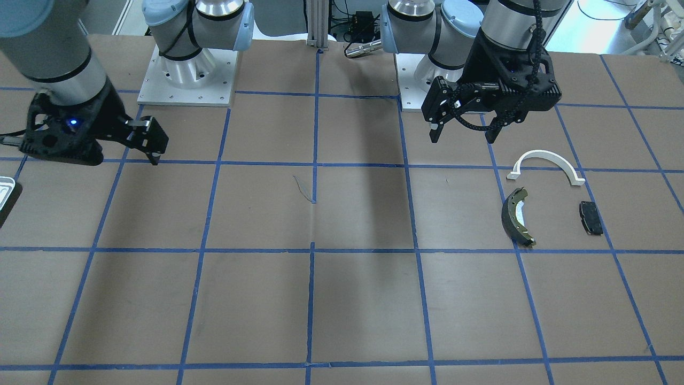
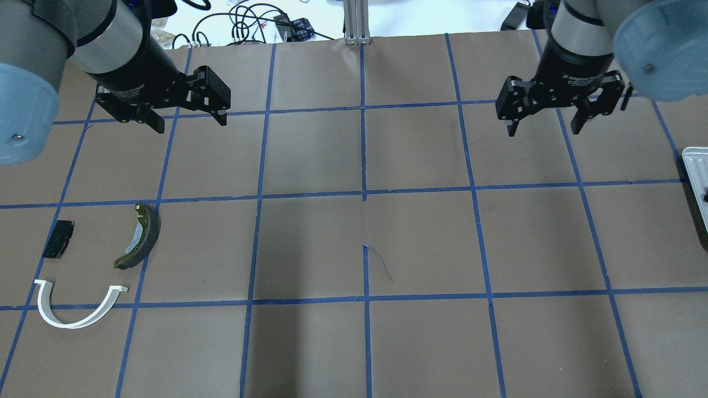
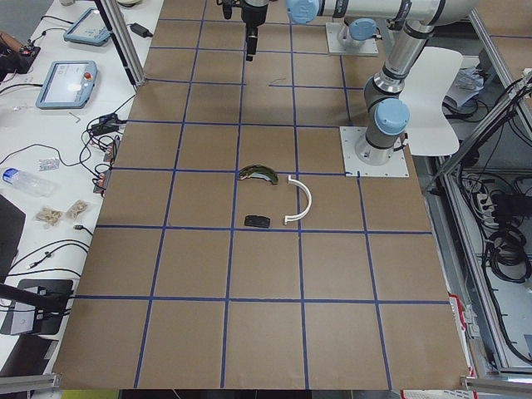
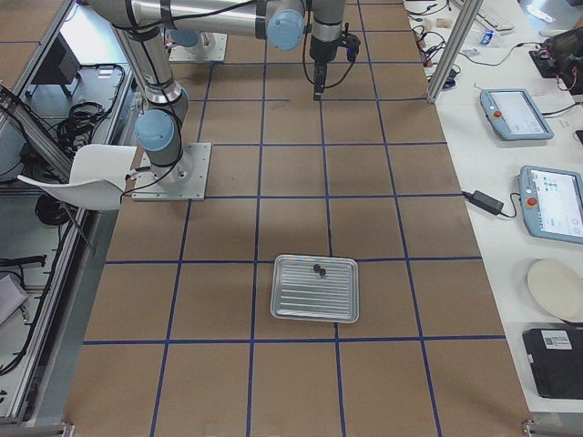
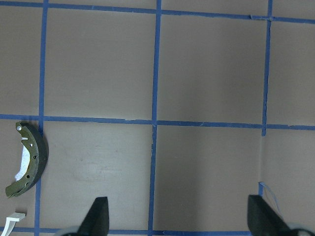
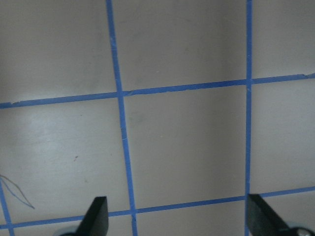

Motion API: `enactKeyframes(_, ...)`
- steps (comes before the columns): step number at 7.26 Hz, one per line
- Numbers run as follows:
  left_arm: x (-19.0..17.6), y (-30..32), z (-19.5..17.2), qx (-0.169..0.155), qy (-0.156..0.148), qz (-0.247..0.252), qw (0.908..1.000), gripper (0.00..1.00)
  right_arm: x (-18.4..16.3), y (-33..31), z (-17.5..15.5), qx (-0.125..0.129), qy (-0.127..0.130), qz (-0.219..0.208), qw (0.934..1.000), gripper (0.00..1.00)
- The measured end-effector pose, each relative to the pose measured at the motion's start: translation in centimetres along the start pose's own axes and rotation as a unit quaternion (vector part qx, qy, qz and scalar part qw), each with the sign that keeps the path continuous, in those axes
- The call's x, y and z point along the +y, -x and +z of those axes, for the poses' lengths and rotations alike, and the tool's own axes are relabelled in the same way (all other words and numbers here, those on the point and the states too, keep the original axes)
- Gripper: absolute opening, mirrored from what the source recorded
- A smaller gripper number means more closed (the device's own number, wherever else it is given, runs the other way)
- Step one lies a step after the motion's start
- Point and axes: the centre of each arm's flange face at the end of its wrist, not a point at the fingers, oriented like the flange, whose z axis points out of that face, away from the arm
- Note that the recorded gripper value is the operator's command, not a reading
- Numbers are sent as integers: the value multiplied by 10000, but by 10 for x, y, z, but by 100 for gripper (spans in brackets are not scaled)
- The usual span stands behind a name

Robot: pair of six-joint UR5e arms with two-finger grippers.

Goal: Place bearing gear from tray to pile

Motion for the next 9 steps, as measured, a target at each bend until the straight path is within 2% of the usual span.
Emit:
enactKeyframes(2, 0, 0, 0, 4, 0, 5, 10000, 100, -26, -91, 25, -82, 165, 271, 9995, 100)
enactKeyframes(3, 0, 0, 0, 3, 0, 5, 10000, 100, -44, -143, 49, -117, 167, 420, 9989, 100)
enactKeyframes(5, 0, 1, 0, 2, 0, 5, 10000, 100, -77, -253, 108, -45, -95, 626, 9980, 100)
enactKeyframes(6, 0, 1, 0, 3, 4, 5, 10000, 100, -81, -299, 136, -41, -131, 769, 9969, 100)
enactKeyframes(7, -1, 1, 1, 4, 5, 5, 10000, 100, -83, -335, 162, -45, -141, 899, 9958, 100)
enactKeyframes(9, 0, 1, 0, -1, 2, 10, 10000, 100, -87, -387, 207, 8, -355, 912, 9952, 100)
